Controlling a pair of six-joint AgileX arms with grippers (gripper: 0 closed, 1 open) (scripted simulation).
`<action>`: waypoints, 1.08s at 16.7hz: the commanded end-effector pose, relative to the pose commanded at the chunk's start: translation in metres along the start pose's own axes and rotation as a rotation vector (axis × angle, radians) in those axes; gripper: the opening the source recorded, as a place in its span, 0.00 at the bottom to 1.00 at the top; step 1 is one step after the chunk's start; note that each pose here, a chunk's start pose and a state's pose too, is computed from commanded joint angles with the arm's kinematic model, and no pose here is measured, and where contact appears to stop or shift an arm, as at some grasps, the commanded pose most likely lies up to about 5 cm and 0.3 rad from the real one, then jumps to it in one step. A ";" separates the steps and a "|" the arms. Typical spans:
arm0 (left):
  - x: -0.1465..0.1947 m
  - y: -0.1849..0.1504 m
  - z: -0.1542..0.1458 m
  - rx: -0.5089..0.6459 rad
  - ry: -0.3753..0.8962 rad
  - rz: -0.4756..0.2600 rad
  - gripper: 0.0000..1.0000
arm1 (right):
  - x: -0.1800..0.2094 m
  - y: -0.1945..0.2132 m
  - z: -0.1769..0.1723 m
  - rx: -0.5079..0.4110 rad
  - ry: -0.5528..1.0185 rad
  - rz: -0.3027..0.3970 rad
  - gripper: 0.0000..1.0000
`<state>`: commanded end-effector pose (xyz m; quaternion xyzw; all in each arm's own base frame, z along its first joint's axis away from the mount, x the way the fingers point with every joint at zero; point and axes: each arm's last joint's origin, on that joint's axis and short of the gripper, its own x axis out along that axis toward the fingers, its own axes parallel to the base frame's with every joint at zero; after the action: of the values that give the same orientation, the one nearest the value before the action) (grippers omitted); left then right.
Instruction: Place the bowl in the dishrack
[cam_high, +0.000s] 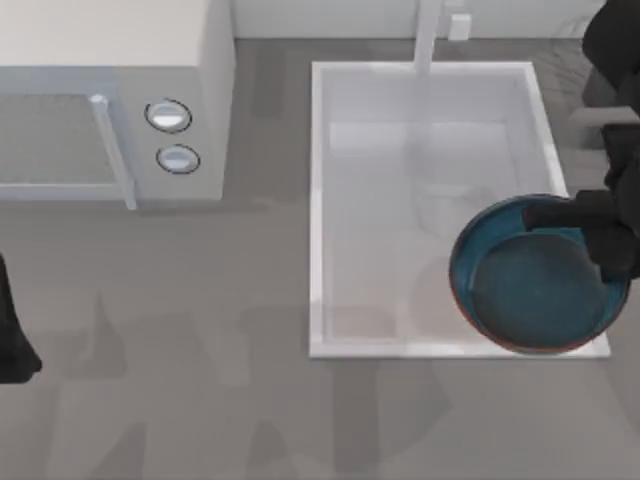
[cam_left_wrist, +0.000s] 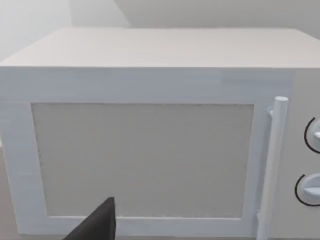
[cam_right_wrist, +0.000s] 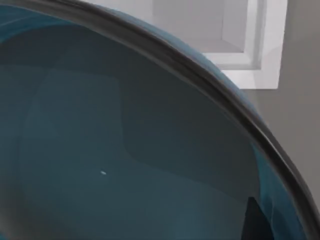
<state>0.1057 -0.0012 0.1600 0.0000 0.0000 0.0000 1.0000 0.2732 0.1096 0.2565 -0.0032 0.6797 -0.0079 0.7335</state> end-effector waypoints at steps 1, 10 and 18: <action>0.000 0.000 0.000 0.000 0.000 0.000 1.00 | -0.018 -0.001 -0.001 0.000 -0.001 0.001 0.00; 0.000 0.000 0.000 0.000 0.000 0.000 1.00 | -0.076 -0.009 -0.013 -0.001 -0.036 0.016 0.00; 0.000 0.000 0.000 0.000 0.000 0.000 1.00 | -0.089 -0.065 0.001 0.128 -0.305 0.207 0.00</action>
<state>0.1057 -0.0012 0.1600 0.0000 0.0000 0.0000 1.0000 0.2673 0.0462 0.3462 0.1123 0.5554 0.0247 0.8236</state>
